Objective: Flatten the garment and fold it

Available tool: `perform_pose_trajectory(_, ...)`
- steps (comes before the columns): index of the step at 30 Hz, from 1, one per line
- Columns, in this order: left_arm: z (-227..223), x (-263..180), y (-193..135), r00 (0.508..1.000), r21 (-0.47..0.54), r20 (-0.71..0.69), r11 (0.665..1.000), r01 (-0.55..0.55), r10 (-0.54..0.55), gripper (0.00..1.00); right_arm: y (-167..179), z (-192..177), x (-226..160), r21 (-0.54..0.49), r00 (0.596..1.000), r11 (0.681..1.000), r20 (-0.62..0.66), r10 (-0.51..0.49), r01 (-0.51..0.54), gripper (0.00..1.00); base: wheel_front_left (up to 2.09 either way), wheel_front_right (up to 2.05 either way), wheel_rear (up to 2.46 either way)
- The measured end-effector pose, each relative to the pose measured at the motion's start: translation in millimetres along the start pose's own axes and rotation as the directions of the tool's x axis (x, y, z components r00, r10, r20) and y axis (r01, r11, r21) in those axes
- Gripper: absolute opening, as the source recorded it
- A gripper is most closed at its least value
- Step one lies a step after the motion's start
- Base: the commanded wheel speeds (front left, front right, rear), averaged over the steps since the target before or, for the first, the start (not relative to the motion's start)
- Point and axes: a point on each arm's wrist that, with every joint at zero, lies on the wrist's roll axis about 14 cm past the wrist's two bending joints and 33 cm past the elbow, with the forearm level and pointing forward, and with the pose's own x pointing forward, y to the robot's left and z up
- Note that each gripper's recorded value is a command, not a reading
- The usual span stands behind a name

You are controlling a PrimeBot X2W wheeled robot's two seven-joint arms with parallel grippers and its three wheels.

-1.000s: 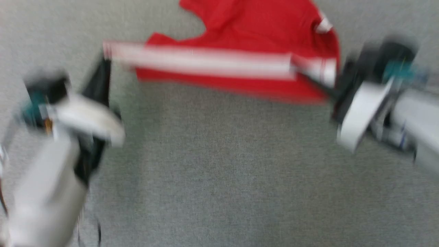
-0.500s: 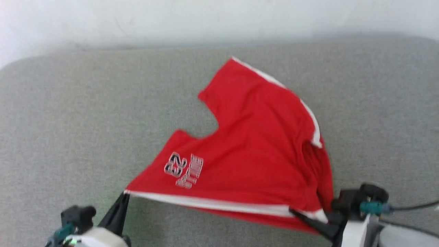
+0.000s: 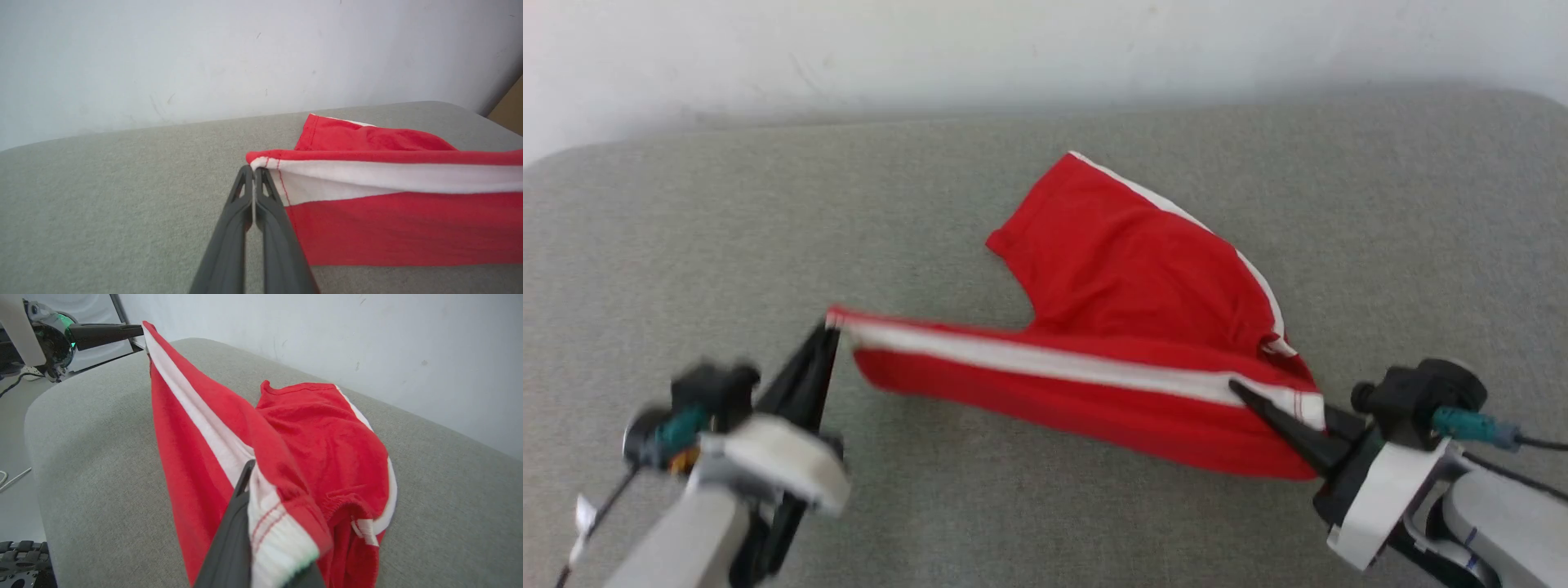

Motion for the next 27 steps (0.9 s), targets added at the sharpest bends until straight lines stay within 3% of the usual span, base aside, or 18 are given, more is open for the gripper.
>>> perform_pose_trajectory(7,35.1,82.8,-18.9,0.992,0.07,0.052,0.991,0.113,-0.116,0.0,-35.2,-7.4,8.2,-0.015,0.994,0.994,0.007,-0.106,0.106,0.0,0.0,0.0,0.0)
perform_pose_trajectory(14,38.5,159.5,-28.6,0.984,0.124,0.031,0.978,0.17,-0.175,0.0,-75.5,-14.5,27.9,-0.063,0.981,0.979,0.004,-0.195,0.195,0.0,0.0,0.0,0.0)
perform_pose_trajectory(22,0.3,223.3,-48.5,0.97,0.168,-0.074,0.956,0.239,-0.23,0.0,-112.5,-53.7,38.9,-0.068,0.952,0.957,-0.108,-0.287,0.281,0.0,0.0,0.0,0.0)
perform_pose_trajectory(27,-50.1,242.6,-56.5,0.951,0.163,-0.203,0.95,0.266,-0.232,0.0,-122.8,-86.2,39.5,-0.066,0.926,0.952,-0.222,-0.306,0.299,0.0,0.0,0.0,0.0)
